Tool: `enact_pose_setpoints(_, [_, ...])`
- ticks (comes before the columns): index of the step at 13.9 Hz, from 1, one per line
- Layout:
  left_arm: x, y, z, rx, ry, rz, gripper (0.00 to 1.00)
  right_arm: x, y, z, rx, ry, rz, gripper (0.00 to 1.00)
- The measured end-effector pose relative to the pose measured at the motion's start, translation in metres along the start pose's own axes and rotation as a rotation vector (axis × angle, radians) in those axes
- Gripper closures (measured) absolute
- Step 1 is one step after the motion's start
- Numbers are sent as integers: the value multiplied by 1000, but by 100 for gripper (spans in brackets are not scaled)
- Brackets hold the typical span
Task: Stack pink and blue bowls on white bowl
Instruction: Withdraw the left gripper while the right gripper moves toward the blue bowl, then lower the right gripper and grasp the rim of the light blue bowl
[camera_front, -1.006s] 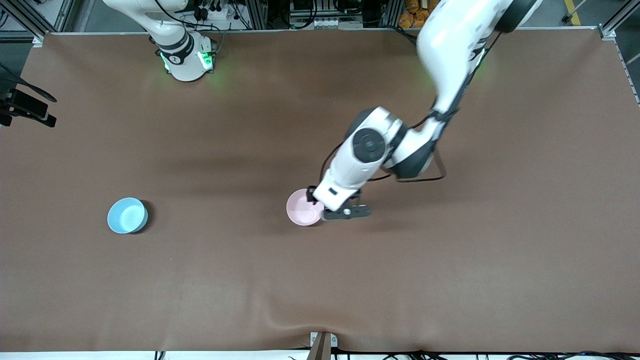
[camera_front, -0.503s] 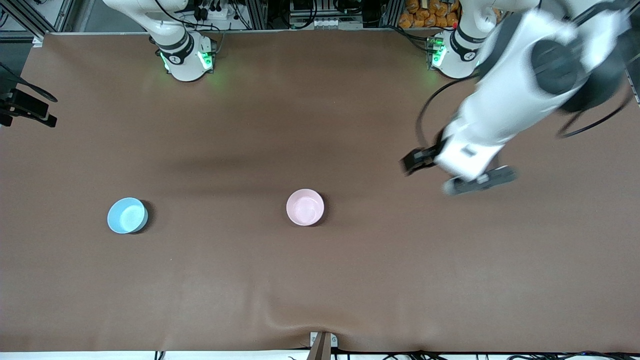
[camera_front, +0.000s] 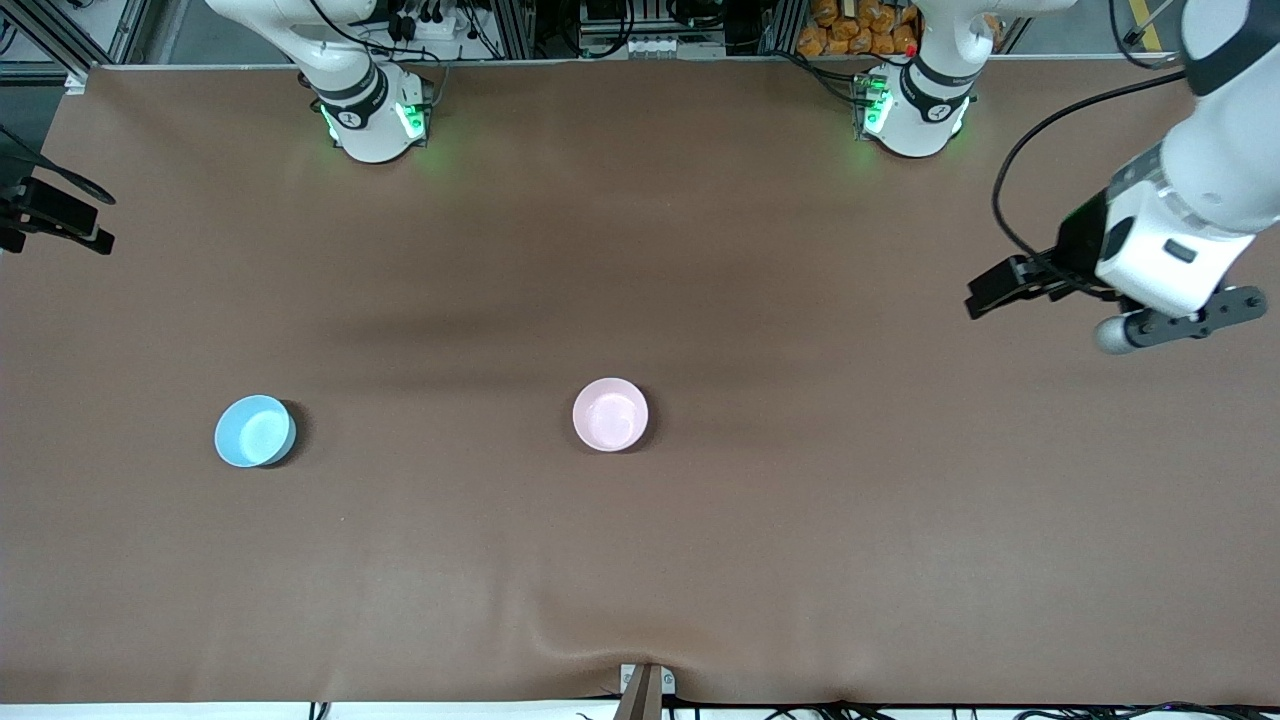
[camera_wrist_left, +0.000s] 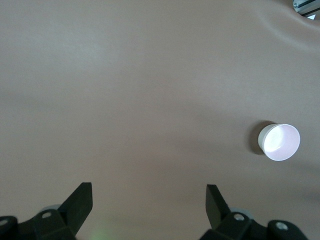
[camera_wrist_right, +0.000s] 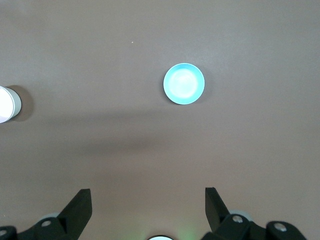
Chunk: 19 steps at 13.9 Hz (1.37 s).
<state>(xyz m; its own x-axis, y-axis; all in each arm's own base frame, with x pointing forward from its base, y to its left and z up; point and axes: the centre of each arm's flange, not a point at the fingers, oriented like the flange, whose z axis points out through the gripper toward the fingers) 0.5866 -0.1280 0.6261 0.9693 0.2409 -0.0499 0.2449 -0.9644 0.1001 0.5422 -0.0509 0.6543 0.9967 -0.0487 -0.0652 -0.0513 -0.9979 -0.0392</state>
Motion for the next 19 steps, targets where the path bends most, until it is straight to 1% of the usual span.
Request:
enact_pose_setpoints(5, [-5, -44, -22, 13, 5, 34, 0, 1, 0, 3, 0, -5, 0, 0])
enact_pose_setpoints(8, [-13, -63, -30, 14, 11, 34, 0, 17, 1, 26, -1, -46, 2, 0])
enact_pose_setpoints(10, [-19, -67, -32, 14, 11, 32, 0, 31, 2, 52, -1, -95, 5, 0])
enact_pose_setpoints(16, [-19, -68, -26, 17, 3, 31, 0, 78, 24, 161, -4, -276, 43, 0])
enact_pose_setpoints(18, [-19, -68, -27, 16, 4, 31, 0, 88, 45, 195, 1, -319, 77, 0])
enact_pose_setpoints(19, [-19, -68, -27, 16, 5, 31, 0, 93, 57, 211, 4, -330, 93, 0])
